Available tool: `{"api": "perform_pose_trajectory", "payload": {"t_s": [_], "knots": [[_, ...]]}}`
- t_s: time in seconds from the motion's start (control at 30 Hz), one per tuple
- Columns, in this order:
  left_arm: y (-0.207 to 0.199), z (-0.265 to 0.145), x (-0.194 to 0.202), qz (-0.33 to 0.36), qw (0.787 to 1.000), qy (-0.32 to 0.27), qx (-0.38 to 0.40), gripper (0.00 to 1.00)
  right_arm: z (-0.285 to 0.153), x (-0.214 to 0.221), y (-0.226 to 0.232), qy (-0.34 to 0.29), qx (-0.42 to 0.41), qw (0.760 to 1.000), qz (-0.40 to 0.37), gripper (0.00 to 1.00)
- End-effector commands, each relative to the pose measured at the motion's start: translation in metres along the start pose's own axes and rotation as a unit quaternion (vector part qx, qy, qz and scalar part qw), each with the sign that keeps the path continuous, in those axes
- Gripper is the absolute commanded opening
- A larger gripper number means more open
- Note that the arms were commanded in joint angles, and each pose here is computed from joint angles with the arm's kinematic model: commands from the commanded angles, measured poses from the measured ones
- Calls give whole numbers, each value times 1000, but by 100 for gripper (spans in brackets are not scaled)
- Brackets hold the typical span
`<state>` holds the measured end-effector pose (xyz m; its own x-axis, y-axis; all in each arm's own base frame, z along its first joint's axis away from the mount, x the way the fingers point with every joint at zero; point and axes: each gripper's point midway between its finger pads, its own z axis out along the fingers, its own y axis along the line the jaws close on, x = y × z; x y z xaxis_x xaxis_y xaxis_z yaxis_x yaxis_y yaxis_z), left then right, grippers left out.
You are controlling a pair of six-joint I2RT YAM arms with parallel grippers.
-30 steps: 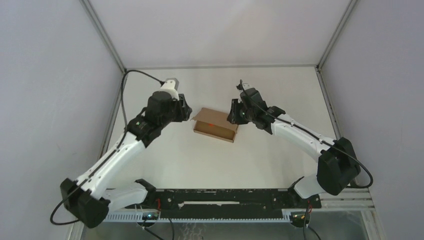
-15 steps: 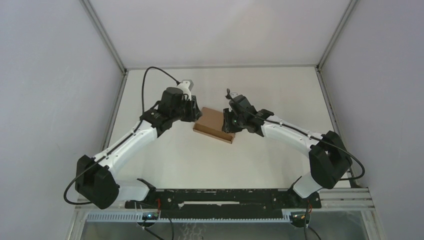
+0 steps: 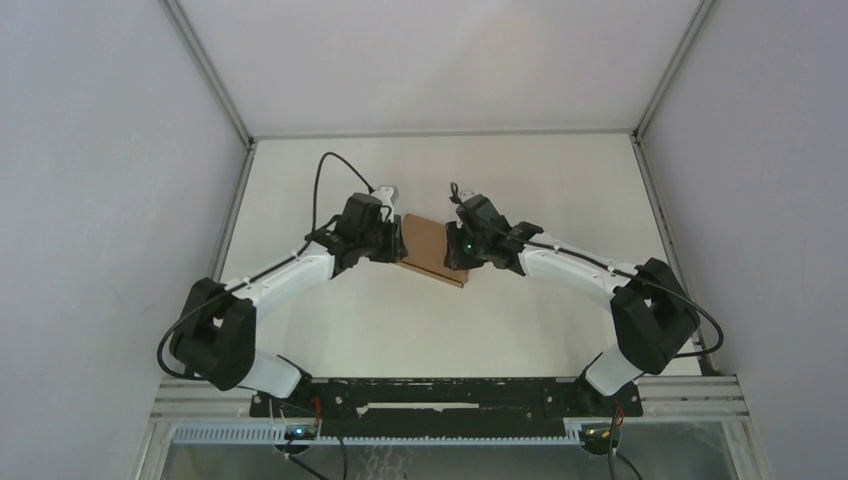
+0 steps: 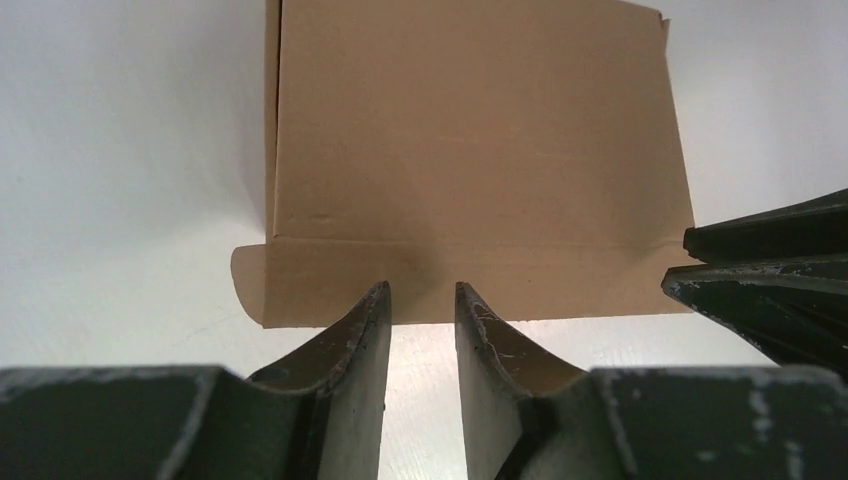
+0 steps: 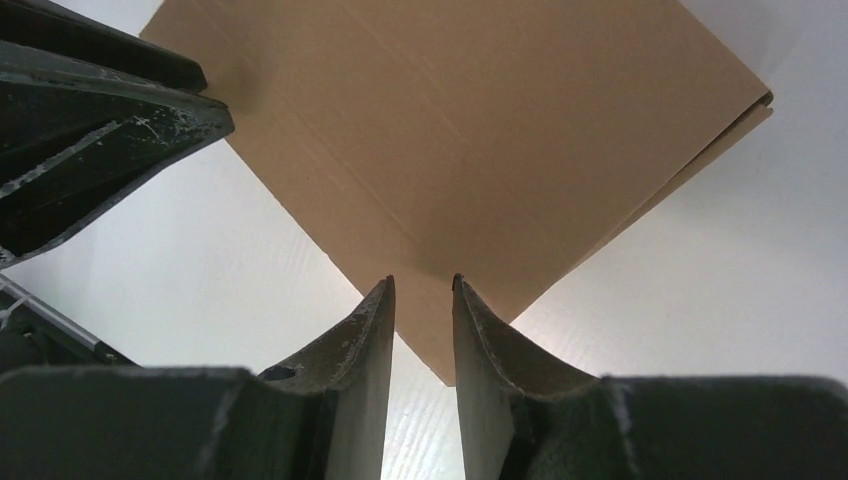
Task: Fold the paper box
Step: Close the paper box at the center of the board.
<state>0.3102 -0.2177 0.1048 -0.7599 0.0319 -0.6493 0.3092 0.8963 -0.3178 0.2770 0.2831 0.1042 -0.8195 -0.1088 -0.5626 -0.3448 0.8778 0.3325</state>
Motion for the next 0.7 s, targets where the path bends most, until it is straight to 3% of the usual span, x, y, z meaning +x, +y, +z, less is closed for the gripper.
{"api": "perform_pose_trajectory", "payload": {"t_s": [0.0,0.67], "knots": [[-2,9,2,-1,1000,-7,15,34,10,5,1,-2,-6,1000,3,35],[14,36,36,-8,1000,30,0,33,35,42,-14,36,2,999,14,35]]}}
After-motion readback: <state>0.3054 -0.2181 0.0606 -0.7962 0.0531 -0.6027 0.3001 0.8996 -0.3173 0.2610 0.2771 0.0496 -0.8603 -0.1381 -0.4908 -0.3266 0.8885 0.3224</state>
